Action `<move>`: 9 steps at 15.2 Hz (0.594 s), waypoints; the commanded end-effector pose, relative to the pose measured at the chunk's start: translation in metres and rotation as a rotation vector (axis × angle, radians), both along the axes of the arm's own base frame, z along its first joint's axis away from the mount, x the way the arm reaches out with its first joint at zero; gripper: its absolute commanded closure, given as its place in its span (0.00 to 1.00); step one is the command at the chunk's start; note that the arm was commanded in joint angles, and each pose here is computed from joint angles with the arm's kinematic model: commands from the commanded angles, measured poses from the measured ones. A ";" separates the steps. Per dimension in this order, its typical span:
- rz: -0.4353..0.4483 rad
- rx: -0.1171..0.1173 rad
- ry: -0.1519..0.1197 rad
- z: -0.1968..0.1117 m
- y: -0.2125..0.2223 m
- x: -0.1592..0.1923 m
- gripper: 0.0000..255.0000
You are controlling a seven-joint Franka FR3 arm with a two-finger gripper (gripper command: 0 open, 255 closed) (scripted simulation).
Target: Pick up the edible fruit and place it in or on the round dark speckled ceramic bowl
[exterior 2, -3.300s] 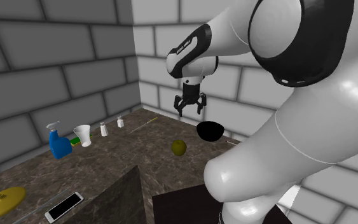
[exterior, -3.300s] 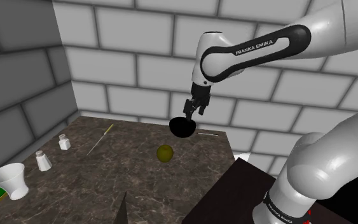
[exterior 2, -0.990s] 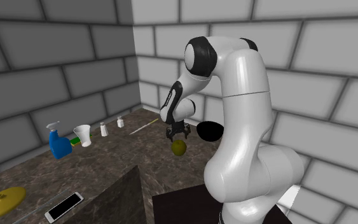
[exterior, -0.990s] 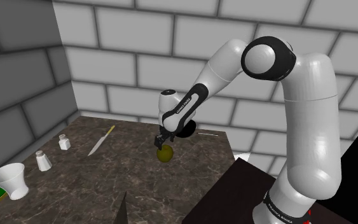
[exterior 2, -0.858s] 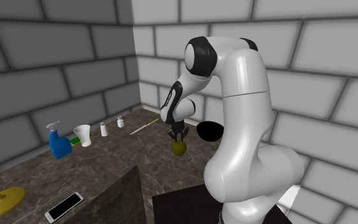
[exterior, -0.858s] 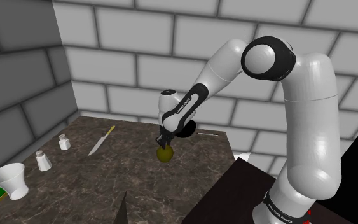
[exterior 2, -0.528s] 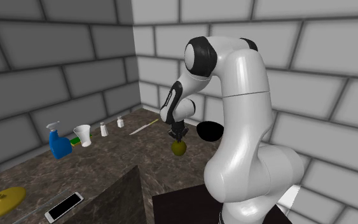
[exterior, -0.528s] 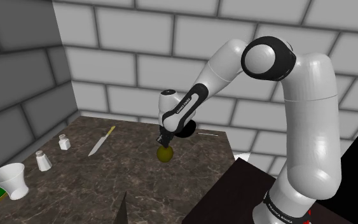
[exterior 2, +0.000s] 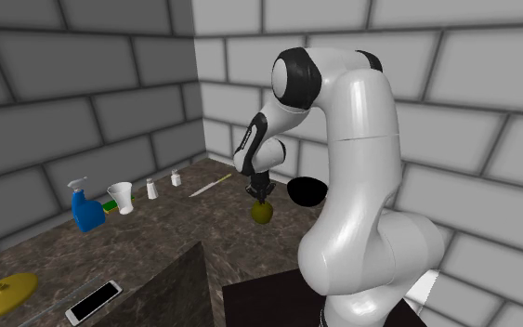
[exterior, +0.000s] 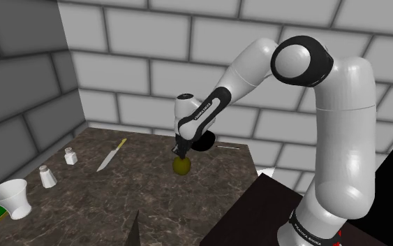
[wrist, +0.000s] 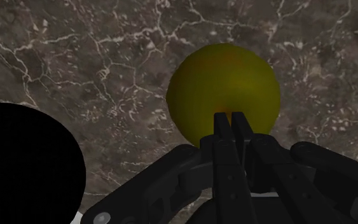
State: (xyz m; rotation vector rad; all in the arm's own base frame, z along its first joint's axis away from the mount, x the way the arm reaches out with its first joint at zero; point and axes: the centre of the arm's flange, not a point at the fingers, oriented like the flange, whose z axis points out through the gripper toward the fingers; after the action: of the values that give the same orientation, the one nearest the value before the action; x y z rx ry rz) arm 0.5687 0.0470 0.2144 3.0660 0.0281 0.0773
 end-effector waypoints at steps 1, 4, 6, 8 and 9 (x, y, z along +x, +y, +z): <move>0.000 0.000 0.000 0.010 0.001 0.000 1.00; 0.000 0.000 0.000 0.026 0.001 0.000 1.00; 0.000 0.000 0.000 0.037 0.001 0.000 1.00; 0.000 0.000 0.000 0.047 0.001 0.000 1.00; 0.000 0.000 0.000 0.053 0.001 0.000 1.00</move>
State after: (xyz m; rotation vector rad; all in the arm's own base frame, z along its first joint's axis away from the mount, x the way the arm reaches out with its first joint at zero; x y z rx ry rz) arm 0.5673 0.0461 0.2611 3.0659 0.0281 0.0772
